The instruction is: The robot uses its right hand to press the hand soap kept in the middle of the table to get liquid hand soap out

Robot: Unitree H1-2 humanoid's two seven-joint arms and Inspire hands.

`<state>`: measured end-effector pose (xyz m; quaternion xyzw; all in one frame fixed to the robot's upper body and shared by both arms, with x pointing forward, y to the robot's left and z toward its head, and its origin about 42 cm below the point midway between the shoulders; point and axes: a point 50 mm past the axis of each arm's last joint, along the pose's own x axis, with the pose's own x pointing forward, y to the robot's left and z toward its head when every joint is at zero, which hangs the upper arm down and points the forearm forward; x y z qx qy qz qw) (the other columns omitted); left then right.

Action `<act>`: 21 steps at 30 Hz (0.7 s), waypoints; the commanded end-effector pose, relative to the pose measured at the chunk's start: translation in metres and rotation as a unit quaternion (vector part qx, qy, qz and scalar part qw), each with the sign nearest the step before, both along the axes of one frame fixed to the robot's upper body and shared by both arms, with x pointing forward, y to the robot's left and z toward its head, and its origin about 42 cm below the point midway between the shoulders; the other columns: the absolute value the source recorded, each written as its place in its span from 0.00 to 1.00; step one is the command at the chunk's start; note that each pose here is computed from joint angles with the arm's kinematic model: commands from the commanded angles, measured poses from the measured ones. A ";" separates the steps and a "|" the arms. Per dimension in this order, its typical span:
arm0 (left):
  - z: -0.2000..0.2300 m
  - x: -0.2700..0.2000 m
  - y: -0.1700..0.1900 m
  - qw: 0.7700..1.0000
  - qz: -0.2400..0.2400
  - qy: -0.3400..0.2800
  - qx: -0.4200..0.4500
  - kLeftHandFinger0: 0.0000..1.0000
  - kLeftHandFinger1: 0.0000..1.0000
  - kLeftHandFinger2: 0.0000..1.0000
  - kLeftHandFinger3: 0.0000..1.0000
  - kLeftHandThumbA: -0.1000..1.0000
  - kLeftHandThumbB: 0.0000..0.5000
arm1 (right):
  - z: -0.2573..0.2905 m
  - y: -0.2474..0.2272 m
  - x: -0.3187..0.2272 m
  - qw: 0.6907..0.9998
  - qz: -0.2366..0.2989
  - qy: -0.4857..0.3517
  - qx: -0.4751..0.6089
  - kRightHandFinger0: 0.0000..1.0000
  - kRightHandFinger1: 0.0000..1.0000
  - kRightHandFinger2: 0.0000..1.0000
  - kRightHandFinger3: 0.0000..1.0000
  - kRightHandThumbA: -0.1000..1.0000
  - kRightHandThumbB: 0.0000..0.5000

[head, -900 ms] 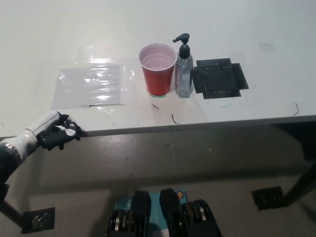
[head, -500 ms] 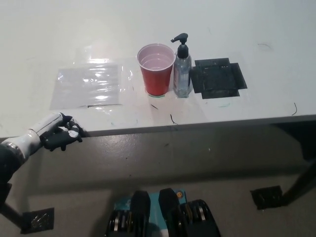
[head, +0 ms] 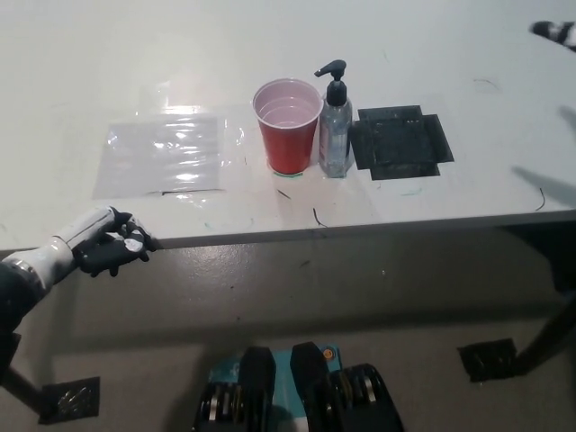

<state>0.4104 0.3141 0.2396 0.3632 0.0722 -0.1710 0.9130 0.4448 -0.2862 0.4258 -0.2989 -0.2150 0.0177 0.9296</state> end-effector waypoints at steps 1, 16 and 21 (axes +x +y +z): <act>0.020 0.006 0.004 1.000 -0.003 -0.025 0.018 0.13 0.21 0.44 0.60 0.39 0.02 | 0.036 0.017 0.005 0.997 0.023 -0.037 -0.067 1.00 1.00 1.00 1.00 1.00 0.87; 0.019 0.007 0.003 1.000 -0.006 -0.013 0.019 0.14 0.21 0.45 0.61 0.49 0.03 | 0.059 0.102 0.058 0.987 0.069 -0.005 -0.146 1.00 1.00 1.00 1.00 1.00 1.00; 0.020 0.008 0.003 1.000 -0.009 -0.014 0.006 0.09 0.17 0.42 0.60 0.50 0.07 | 0.065 0.126 0.072 0.981 0.082 -0.013 -0.174 1.00 1.00 1.00 1.00 1.00 0.92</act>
